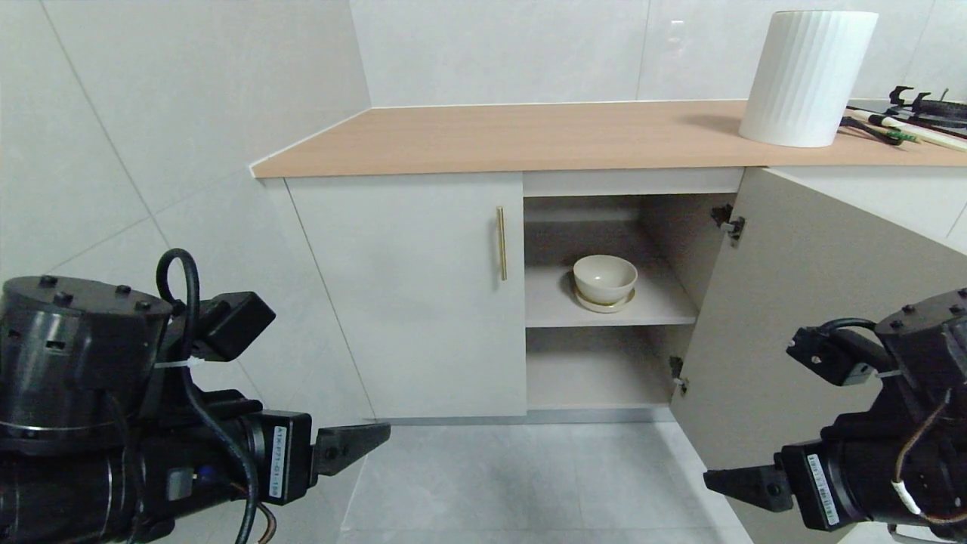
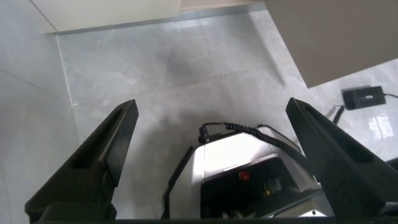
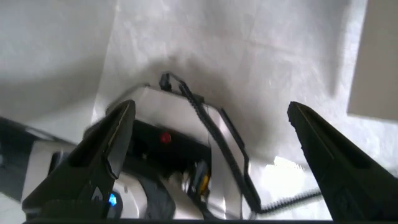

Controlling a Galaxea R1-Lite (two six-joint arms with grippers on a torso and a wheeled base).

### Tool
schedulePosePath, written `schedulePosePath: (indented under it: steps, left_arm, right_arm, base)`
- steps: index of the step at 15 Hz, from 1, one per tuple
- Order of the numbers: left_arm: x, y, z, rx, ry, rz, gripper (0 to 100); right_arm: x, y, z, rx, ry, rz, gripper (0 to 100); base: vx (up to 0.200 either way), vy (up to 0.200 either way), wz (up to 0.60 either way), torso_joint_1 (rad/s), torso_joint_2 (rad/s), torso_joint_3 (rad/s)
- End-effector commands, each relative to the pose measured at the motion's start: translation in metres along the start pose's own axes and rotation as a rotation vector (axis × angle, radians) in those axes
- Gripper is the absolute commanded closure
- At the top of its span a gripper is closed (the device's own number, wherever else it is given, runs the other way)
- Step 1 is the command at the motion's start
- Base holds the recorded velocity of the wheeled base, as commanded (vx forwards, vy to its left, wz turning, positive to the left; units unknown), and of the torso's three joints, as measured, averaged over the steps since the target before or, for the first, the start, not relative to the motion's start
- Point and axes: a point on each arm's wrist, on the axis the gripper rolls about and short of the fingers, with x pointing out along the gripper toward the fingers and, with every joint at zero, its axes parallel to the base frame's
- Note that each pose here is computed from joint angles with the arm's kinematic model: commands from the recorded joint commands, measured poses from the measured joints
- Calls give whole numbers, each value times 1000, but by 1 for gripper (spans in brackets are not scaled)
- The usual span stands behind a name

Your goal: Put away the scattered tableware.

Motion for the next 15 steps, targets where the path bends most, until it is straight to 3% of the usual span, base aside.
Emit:
schedulePosePath:
  steps: [1,5,9,15]
  left_arm:
    - [0,0,0,0,1,1,0]
    - [-1,0,0,5,-4,9,0]
    - [-2,2,-3,34,-8,24,0]
    - [-2,2,-3,34,-7,22,0]
  right_arm:
    - [-27,-4,-7,2,-40,13,0]
    - [-41,-6,-12,-1,-12,0,0]
    - [-38,-6,-11,0,32,-28,0]
    - [-42,-8,-14,-5,120,-75,0]
  base:
    - [0,0,0,0,0,0]
    - [0,0,0,0,0,0]
    - [0,-200,0,5,2,4]
    - [0,-200,0,1,5,3]
